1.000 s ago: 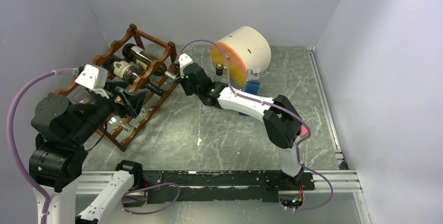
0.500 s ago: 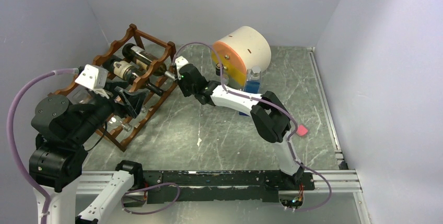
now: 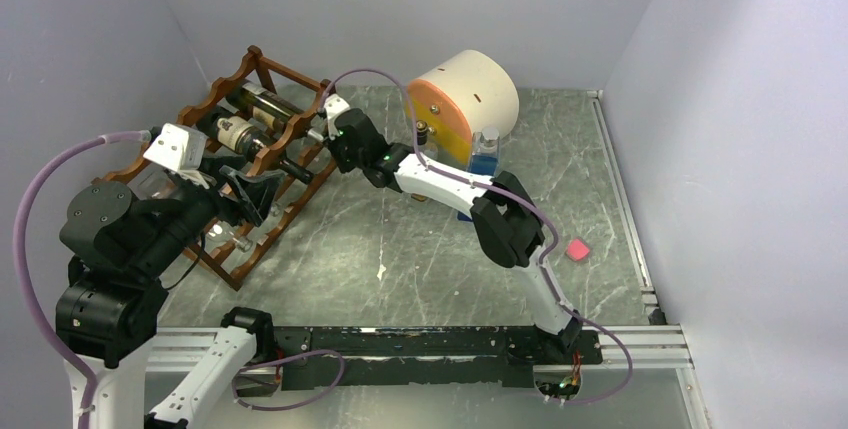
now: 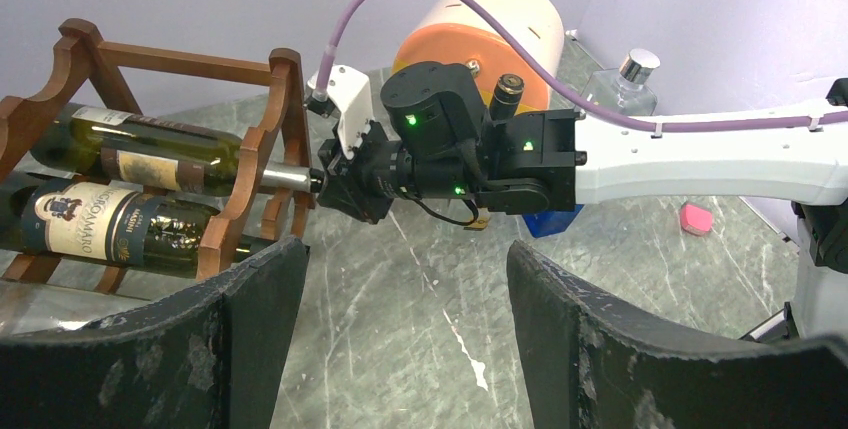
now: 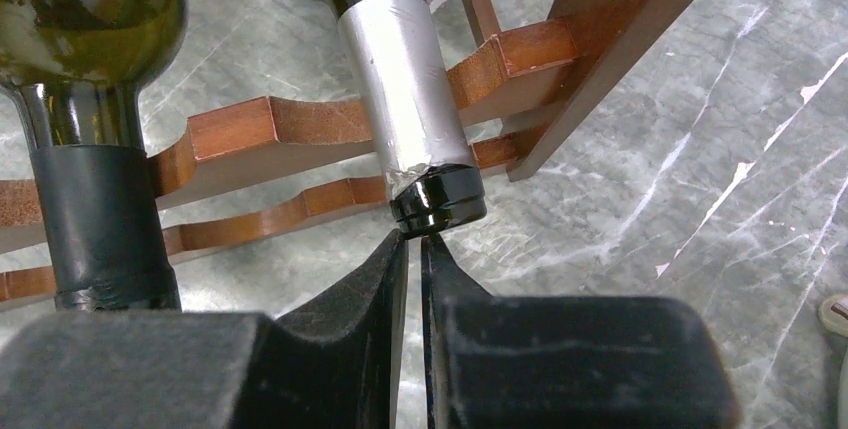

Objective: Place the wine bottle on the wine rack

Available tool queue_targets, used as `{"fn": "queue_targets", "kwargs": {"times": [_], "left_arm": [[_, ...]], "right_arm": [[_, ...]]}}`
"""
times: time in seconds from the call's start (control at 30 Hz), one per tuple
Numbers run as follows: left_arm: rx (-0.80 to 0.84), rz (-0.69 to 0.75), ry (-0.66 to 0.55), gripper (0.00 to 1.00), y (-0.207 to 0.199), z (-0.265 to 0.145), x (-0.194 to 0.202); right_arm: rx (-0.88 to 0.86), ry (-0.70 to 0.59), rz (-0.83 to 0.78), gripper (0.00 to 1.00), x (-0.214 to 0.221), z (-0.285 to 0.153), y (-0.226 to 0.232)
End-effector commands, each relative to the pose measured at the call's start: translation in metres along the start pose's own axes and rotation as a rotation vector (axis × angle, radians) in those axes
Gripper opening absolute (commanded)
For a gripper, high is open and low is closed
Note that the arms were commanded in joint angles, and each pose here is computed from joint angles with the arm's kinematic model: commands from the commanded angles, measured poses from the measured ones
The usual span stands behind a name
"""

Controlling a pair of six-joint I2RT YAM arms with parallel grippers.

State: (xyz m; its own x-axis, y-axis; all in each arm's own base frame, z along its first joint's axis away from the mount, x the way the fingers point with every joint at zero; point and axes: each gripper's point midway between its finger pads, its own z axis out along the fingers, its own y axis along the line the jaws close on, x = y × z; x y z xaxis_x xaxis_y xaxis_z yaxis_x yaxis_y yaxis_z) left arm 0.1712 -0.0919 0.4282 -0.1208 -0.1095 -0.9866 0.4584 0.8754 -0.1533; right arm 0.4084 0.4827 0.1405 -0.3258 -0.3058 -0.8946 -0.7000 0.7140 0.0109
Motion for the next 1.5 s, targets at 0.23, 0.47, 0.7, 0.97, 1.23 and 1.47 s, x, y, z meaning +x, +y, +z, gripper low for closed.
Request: {"fn": "queue_targets", "kwargs": {"times": [0.23,0.47,0.7,0.97,1.23,1.47], "left_arm": [[0.005,0.003,-0.032,0.78,-0.003,-0.006,-0.006],[0.007,0.005,-0.039,0.78,-0.003,-0.007,-0.003],[0.025,-0.003,-0.036,0.78,-0.005,-0.008,0.008],[0.057,-0.020,-0.034,0.78,-0.010,-0.009,0.023],[0.105,-0.053,-0.019,0.78,-0.016,-0.004,0.038],[0.119,-0.069,-0.017,0.78,-0.016,0.002,0.043]], "right_arm": [[-0.044,-0.055,0.032,0.33,-0.030,-0.047,0.003],[-0.102,-0.119,0.081,0.42,-0.075,-0.112,0.010],[0.024,-0.092,0.133,0.49,-0.084,-0.171,-0.016],[0.364,-0.137,0.168,0.57,-0.078,-0.229,-0.080],[0.543,-0.094,0.166,0.67,-0.060,-0.236,-0.114],[0.545,-0.039,0.168,0.69,-0.046,-0.213,-0.128]]}}
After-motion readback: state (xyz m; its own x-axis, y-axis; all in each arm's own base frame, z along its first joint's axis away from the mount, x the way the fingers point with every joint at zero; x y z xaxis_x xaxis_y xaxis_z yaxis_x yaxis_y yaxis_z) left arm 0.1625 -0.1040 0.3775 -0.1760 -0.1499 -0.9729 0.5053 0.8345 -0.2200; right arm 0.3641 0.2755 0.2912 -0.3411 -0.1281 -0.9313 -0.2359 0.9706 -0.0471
